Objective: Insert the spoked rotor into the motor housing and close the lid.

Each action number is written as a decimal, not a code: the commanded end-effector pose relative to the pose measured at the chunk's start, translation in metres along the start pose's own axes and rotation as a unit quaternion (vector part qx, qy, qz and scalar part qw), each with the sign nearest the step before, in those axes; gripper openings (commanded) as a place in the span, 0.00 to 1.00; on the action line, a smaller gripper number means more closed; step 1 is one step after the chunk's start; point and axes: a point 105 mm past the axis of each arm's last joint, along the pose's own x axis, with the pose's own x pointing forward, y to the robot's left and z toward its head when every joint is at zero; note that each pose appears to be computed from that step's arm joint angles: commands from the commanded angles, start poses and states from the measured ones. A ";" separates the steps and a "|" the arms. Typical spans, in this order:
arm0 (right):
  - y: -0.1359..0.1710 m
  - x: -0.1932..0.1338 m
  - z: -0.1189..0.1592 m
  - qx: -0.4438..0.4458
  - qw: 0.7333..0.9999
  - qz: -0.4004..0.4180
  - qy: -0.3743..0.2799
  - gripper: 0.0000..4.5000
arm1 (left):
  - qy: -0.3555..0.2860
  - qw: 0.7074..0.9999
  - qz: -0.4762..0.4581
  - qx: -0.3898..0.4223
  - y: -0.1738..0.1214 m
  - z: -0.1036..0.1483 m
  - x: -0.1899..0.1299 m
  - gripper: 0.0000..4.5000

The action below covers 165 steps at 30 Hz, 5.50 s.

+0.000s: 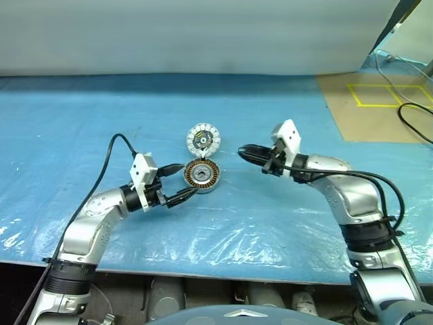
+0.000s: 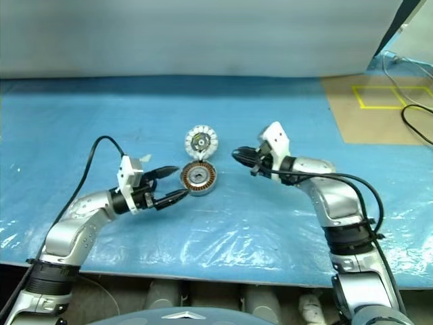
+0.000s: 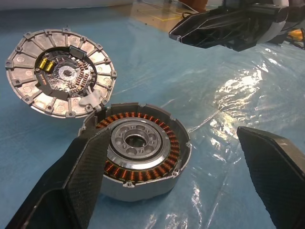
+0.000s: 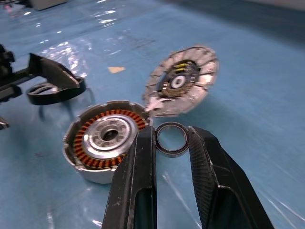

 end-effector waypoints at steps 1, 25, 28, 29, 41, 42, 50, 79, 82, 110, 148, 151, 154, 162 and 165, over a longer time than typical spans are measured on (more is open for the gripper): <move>0.015 0.015 0.017 -0.017 0.998 0.067 -0.013 0.13 | -0.014 1.000 0.012 0.023 0.002 0.009 -0.011 1.00; 0.037 0.083 -0.010 -0.054 0.984 0.166 0.031 0.13 | -0.017 0.999 0.038 0.029 0.000 -0.003 -0.020 1.00; 0.032 0.085 -0.018 -0.049 0.986 0.157 0.043 0.13 | -0.017 0.999 0.038 0.029 0.000 -0.003 -0.019 1.00; 0.030 0.085 -0.020 -0.045 0.986 0.153 0.045 0.13 | -0.018 0.999 0.038 0.030 0.000 -0.003 -0.019 1.00; 0.025 0.082 -0.017 -0.042 0.988 0.144 0.035 0.13 | -0.018 0.999 0.035 0.030 -0.001 -0.003 -0.016 1.00; 0.026 0.082 -0.015 -0.042 0.988 0.146 0.034 0.13 | -0.018 0.999 0.034 0.030 -0.001 -0.003 -0.015 1.00; 0.021 0.086 -0.010 -0.049 0.990 0.127 0.026 0.13 | -0.019 0.999 0.032 0.030 -0.001 -0.003 -0.013 1.00; 0.027 0.085 -0.034 -0.072 0.985 0.143 0.061 0.13 | -0.018 0.999 0.032 0.026 -0.002 -0.003 -0.010 1.00; 0.027 0.085 -0.034 -0.074 0.985 0.143 0.060 0.13 | -0.018 0.999 0.032 0.026 -0.002 -0.003 -0.010 1.00; 0.042 0.071 0.022 -0.075 0.979 0.189 -0.011 0.48 | -0.017 0.999 0.024 0.027 -0.002 0.000 -0.007 1.00; 0.034 0.107 -0.052 0.006 0.987 0.130 0.095 0.01 | -0.016 0.999 0.019 0.028 -0.003 0.000 -0.005 1.00; 0.035 0.105 -0.059 -0.031 0.984 0.131 0.119 0.01 | -0.015 0.999 0.021 0.028 -0.003 0.000 -0.005 1.00; 0.037 0.103 -0.058 -0.062 0.981 0.140 0.119 0.01 | -0.016 0.999 0.022 0.028 -0.002 0.000 -0.006 1.00; 0.034 0.098 -0.083 -0.099 0.974 0.126 0.156 0.01 | -0.016 0.999 0.023 0.028 -0.001 -0.001 -0.005 1.00; 0.029 0.096 -0.098 -0.098 0.973 0.110 0.177 0.01 | -0.016 0.999 0.023 0.029 0.000 0.000 -0.005 1.00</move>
